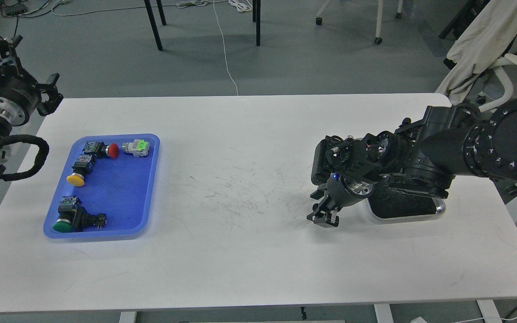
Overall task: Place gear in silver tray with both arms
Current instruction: 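Close the right gripper around the black gear, then lift the gear and carry it over the silver tray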
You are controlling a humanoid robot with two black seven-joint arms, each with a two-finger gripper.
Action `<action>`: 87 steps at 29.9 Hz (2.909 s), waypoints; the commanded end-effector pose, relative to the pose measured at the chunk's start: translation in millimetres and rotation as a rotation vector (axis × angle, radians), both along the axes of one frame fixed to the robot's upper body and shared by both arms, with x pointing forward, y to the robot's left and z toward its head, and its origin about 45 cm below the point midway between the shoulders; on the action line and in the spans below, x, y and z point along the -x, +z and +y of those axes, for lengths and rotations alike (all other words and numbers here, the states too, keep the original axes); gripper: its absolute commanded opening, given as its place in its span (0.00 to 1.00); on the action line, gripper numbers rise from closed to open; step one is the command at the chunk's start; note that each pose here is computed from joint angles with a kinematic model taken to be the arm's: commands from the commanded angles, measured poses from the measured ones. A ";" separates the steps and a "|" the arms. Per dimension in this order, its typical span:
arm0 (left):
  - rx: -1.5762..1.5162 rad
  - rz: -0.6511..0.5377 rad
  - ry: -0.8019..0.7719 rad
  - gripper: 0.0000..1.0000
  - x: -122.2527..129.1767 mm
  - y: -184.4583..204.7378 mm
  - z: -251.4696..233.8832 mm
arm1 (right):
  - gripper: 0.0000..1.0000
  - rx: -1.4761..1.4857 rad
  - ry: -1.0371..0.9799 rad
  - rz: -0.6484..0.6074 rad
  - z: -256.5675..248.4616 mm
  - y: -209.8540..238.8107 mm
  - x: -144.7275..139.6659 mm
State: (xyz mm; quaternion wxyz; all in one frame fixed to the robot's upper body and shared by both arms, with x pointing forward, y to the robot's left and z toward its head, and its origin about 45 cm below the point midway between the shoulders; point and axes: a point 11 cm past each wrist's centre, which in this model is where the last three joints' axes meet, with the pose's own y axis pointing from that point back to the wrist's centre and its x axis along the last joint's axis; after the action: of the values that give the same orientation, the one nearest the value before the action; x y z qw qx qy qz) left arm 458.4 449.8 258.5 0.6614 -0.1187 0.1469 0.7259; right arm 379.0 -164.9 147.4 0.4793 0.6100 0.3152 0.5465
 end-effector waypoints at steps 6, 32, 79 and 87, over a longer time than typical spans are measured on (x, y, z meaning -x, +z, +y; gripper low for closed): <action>-0.004 0.006 0.011 0.97 1.0 -3.9 2.5 | 0.48 -0.006 0.002 -0.003 0.4 -0.7 -0.3; -0.016 0.019 0.027 0.98 2.8 -7.5 8.5 | 0.48 0.015 0.013 -0.021 -10.5 2.2 -3.7; -0.024 0.022 0.033 0.98 3.7 -8.1 11.4 | 0.02 -0.065 -0.162 -0.153 -68.4 45.0 -43.8; -0.024 0.038 0.034 0.98 8.0 -16.1 13.1 | 0.02 -0.097 -0.359 -0.195 -146.5 64.0 -45.1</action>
State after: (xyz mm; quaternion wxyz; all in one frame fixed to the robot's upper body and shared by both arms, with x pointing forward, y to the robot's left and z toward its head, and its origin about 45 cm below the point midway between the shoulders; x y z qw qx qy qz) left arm 452.3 462.0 245.7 0.6482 -0.1019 0.1463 0.7403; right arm 427.7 -286.9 208.1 0.5567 0.6141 0.1536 0.5379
